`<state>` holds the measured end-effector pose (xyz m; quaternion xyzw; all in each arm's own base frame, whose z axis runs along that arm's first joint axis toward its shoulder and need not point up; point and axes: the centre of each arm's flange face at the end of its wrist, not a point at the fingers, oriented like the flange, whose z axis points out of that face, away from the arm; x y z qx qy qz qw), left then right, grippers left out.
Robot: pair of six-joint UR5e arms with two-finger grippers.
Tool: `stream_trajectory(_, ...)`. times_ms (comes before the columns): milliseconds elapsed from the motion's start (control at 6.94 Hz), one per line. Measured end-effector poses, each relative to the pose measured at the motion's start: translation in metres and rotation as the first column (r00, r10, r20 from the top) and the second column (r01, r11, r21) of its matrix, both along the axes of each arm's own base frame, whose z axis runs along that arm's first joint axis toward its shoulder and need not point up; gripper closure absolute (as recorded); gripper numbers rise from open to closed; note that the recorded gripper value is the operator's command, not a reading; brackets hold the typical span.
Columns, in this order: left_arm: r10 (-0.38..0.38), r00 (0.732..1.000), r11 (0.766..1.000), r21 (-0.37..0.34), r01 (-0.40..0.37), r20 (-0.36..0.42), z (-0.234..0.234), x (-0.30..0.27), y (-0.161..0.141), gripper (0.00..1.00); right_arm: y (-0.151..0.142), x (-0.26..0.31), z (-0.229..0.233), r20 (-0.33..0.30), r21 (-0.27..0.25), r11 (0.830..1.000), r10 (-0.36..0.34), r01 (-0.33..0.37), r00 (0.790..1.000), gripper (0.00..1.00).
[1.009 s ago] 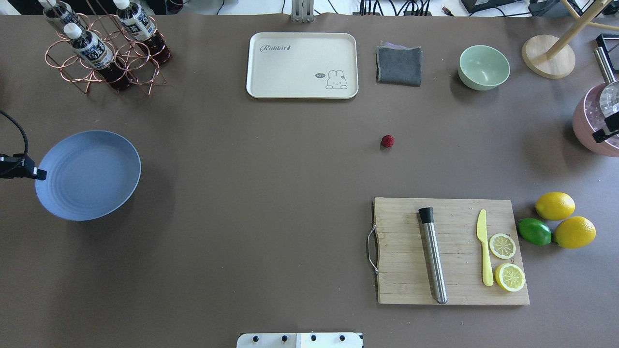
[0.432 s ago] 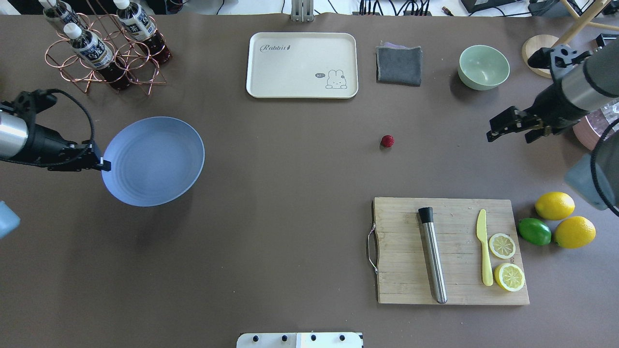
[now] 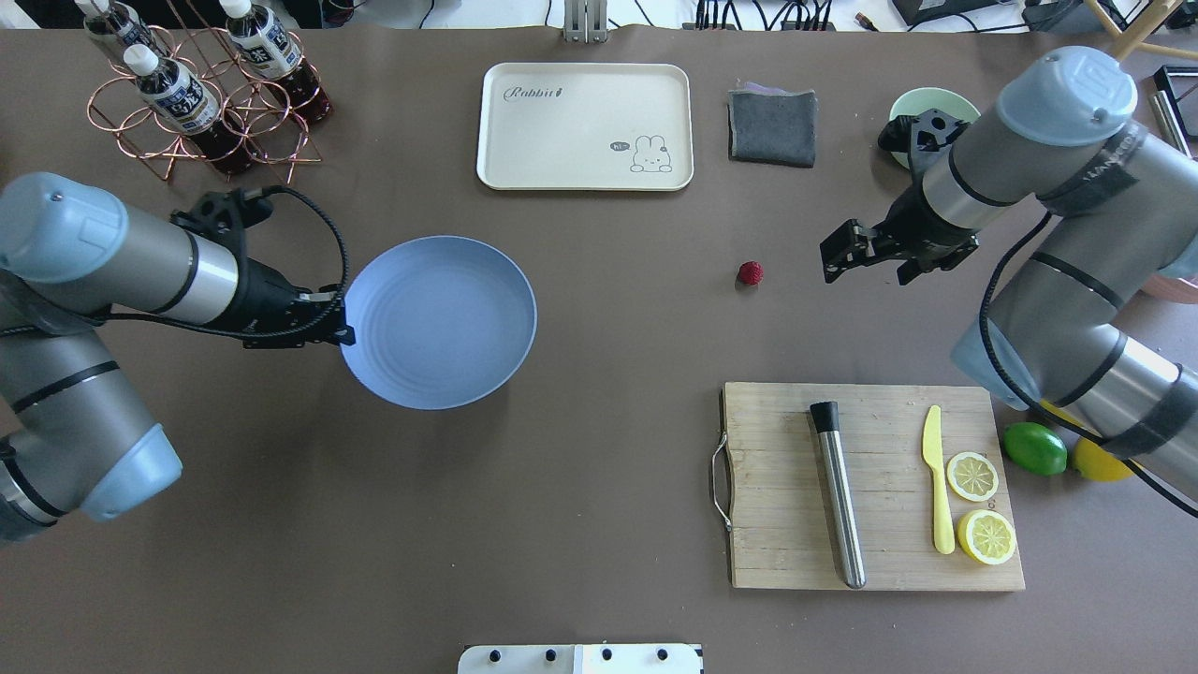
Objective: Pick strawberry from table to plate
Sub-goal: 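Push the blue plate to center with left gripper while right reaches strawberry, then close the right gripper on the red strawberry while the left holds the plate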
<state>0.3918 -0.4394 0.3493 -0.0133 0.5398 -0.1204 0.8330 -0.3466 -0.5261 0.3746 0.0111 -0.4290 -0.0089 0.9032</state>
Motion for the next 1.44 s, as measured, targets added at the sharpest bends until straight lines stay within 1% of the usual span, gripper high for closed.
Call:
stream_trajectory(144, -0.005, 1.000, 1.000, -0.004, 0.005, 0.012, -0.021, 0.036, 0.016, 1.00, -0.014, -0.022, -0.006, -0.011, 0.003, 1.000, -0.004, 0.004, 1.000, 0.02)
stream_trajectory(288, -0.003, 1.000, 1.000, 0.007, 0.003, 0.029, -0.036, 0.071, 0.035, 1.00, -0.025, -0.039, -0.010, -0.019, 0.011, 1.000, -0.006, 0.006, 1.000, 0.02)
stream_trajectory(432, -0.002, 0.999, 1.000, 0.010, 0.001, 0.041, -0.047, 0.097, 0.048, 1.00, -0.034, -0.056, -0.007, -0.018, 0.029, 1.000, -0.006, 0.007, 1.000, 0.02)
stream_trajectory(577, -0.002, 0.999, 1.000, 0.002, 0.002, 0.040, -0.056, 0.113, 0.058, 1.00, -0.042, -0.072, -0.001, -0.009, 0.044, 0.999, -0.007, 0.008, 1.000, 0.02)
stream_trajectory(721, -0.001, 0.999, 1.000, -0.005, 0.001, 0.035, -0.062, 0.123, 0.064, 1.00, -0.046, -0.085, 0.000, -0.003, 0.049, 0.999, -0.006, 0.007, 1.000, 0.04)
stream_trajectory(1153, -0.001, 0.999, 1.000, -0.010, 0.001, 0.032, -0.066, 0.128, 0.068, 1.00, -0.044, -0.111, -0.005, -0.010, 0.043, 0.999, 0.008, -0.008, 1.000, 0.28)
stream_trajectory(1297, 0.000, 0.999, 1.000, -0.010, 0.001, 0.032, -0.066, 0.128, 0.068, 0.40, -0.045, -0.119, -0.007, -0.018, 0.041, 0.999, 0.018, -0.017, 1.000, 0.49)
stream_trajectory(1441, -0.001, 1.000, 1.000, -0.010, 0.001, 0.031, -0.066, 0.128, 0.068, 0.23, -0.045, -0.122, -0.007, -0.022, 0.040, 0.999, 0.024, -0.023, 0.999, 0.86)
